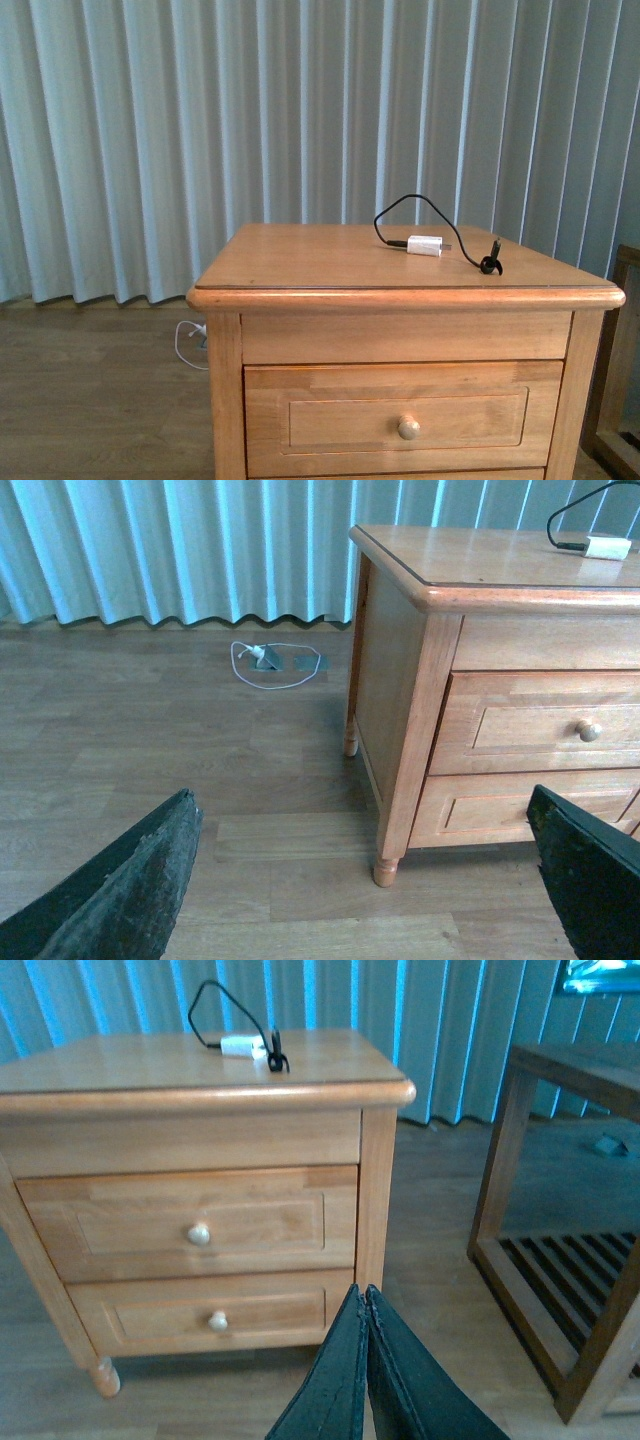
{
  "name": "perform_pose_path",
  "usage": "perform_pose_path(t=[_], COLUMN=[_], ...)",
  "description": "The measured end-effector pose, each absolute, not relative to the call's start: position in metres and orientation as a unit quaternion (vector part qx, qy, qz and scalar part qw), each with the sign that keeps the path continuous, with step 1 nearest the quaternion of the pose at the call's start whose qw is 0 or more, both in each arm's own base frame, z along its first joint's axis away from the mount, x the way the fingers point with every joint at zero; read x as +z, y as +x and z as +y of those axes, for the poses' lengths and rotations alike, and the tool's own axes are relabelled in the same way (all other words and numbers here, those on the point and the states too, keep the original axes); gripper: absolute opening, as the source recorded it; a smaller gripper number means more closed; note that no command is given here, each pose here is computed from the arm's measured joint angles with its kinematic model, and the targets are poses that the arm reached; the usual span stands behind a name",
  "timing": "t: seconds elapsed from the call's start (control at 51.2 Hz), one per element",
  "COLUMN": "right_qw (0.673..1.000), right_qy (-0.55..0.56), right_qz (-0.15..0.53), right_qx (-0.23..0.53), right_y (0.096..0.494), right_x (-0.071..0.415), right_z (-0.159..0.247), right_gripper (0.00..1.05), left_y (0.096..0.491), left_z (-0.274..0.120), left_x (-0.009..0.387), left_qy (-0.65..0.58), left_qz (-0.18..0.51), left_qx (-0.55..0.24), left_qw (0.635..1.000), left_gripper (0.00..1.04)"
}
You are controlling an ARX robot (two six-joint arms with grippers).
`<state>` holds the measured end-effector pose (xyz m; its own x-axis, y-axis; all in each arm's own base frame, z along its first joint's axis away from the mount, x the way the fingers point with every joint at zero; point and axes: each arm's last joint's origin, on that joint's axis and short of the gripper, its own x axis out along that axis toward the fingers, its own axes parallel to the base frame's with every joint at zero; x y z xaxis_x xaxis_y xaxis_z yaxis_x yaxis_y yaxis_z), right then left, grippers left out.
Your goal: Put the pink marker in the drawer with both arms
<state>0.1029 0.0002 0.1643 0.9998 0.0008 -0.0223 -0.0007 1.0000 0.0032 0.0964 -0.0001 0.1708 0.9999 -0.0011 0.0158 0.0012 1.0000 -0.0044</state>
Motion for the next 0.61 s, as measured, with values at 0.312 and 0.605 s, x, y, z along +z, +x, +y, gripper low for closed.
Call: perform_pose_path(t=[0.312, 0.605], right_qw=[1.0, 1.0], right_qy=[0.002, 0.001], right_qz=[-0.002, -0.001], right_qx=[0.0, 0.0], right_y=[0.0976, 0.0976], right_x=[0.1653, 0.1653], right_z=[0.0002, 0.0002], right_gripper=[0.01, 0.35], left_y=[0.0964, 0.0964], left_z=[-0.0001, -0.0001], left_x=[0.1709, 0.1709], left_qy=[-0.002, -0.002], left_qz=[-0.008, -0.008], left_qx=[0.0, 0.0], left_qw=[1.0, 1.0], left_gripper=[0.99, 0.99])
